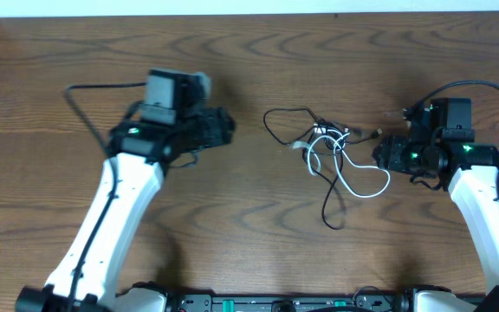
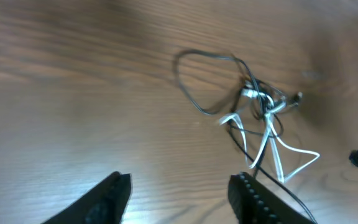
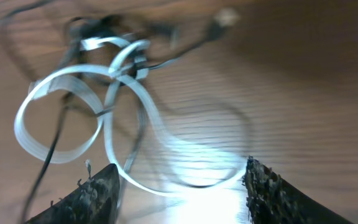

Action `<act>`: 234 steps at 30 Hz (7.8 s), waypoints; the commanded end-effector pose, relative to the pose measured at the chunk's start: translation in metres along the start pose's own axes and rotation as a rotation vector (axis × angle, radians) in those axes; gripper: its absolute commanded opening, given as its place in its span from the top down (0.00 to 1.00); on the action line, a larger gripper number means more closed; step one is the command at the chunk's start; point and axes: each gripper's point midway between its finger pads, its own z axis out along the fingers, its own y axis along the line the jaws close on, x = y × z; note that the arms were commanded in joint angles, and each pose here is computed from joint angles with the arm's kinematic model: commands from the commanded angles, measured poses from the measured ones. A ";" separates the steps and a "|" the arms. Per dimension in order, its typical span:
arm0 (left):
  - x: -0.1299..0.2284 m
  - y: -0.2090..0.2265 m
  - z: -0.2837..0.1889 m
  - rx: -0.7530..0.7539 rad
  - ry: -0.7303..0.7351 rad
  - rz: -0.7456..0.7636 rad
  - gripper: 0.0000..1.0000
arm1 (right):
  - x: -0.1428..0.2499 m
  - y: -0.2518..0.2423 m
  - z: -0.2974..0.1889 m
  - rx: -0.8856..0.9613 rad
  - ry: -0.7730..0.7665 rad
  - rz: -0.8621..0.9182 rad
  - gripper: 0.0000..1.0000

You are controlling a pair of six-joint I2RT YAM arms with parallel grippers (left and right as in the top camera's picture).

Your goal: Untangle cables

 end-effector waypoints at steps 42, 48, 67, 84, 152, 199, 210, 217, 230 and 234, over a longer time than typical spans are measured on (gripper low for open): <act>0.069 -0.125 0.233 0.237 0.005 0.250 0.89 | 0.010 -0.001 -0.002 0.012 0.044 0.090 0.39; 0.044 -0.130 0.197 0.245 -0.030 0.231 0.93 | 0.009 -0.001 -0.002 0.010 0.040 0.085 0.39; 0.072 -0.158 0.070 0.375 0.149 0.262 0.93 | 0.003 0.125 -0.021 -0.539 -0.075 -0.445 0.46; 0.088 -0.184 0.053 0.557 0.239 0.282 0.92 | 0.003 0.128 -0.013 -0.462 -0.091 -0.495 0.59; -0.005 -0.038 0.018 -0.050 -0.100 0.192 0.92 | -0.030 0.124 -0.013 -0.399 -0.200 -0.389 0.99; 0.111 -0.022 0.135 -0.133 0.371 0.326 0.42 | -0.008 0.079 0.003 -0.175 -0.076 -0.264 0.90; 0.127 -0.034 0.159 -0.097 0.393 0.364 0.76 | -0.007 0.079 0.003 -0.174 -0.073 -0.263 0.91; 0.131 -0.045 0.157 -0.031 0.414 0.351 0.93 | -0.006 0.079 0.003 -0.177 -0.071 -0.263 0.91; 0.107 -0.095 0.106 0.140 0.324 0.369 0.64 | 0.007 0.094 0.000 -0.275 -0.023 -0.313 0.85; 0.118 -0.085 0.113 0.120 0.359 0.360 0.53 | 0.007 0.094 0.000 -0.275 -0.023 -0.313 0.84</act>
